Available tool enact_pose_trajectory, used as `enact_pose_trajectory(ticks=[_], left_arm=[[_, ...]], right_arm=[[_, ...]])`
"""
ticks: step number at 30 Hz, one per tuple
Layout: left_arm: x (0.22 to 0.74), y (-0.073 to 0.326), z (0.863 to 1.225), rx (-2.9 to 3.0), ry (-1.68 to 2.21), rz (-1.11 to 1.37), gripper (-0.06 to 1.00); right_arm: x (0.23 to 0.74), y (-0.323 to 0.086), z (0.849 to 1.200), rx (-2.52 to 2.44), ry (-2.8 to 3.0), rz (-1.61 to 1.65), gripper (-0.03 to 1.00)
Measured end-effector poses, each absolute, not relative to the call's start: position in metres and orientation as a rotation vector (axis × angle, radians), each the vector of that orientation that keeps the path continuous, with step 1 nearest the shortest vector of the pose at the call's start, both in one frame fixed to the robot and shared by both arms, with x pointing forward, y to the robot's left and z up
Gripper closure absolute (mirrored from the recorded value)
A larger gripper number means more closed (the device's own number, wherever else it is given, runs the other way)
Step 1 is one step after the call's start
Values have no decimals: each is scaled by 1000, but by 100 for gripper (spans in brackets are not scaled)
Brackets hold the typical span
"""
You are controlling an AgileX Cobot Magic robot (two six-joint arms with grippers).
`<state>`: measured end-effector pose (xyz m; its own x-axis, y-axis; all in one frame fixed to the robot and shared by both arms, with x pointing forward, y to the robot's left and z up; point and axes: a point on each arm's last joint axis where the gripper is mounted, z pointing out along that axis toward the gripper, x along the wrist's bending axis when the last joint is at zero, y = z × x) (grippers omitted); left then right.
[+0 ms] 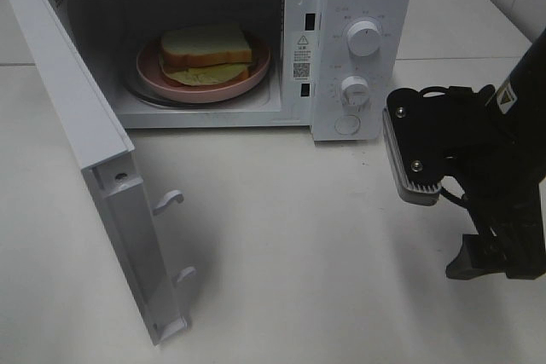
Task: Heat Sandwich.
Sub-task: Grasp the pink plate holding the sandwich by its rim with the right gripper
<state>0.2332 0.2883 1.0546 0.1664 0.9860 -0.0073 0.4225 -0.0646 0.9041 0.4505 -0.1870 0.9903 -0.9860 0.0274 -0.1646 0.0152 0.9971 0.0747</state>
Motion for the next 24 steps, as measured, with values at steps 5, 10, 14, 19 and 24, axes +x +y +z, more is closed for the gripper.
enact_pose_trajectory(ticks=[5,10,14,19,24], left_arm=[[233,288,1055,1621,1377,864,-4],[233,288,1055,1621,1377,864,-4],[233,288,1055,1621,1377,864,-4],[233,288,1055,1621,1377,864,-4],[233,288,1055,1621,1377,864,-4]], right_arm=[[455,-179,998,-48,2918,75,-2],[464,-165,1004,-122,2873,48,-2],[476,-148,1007,-195,2835,36,-1],[487,-133,1010,-225,2790,72,0],[498,-113,1015,-270,2738,110,0]])
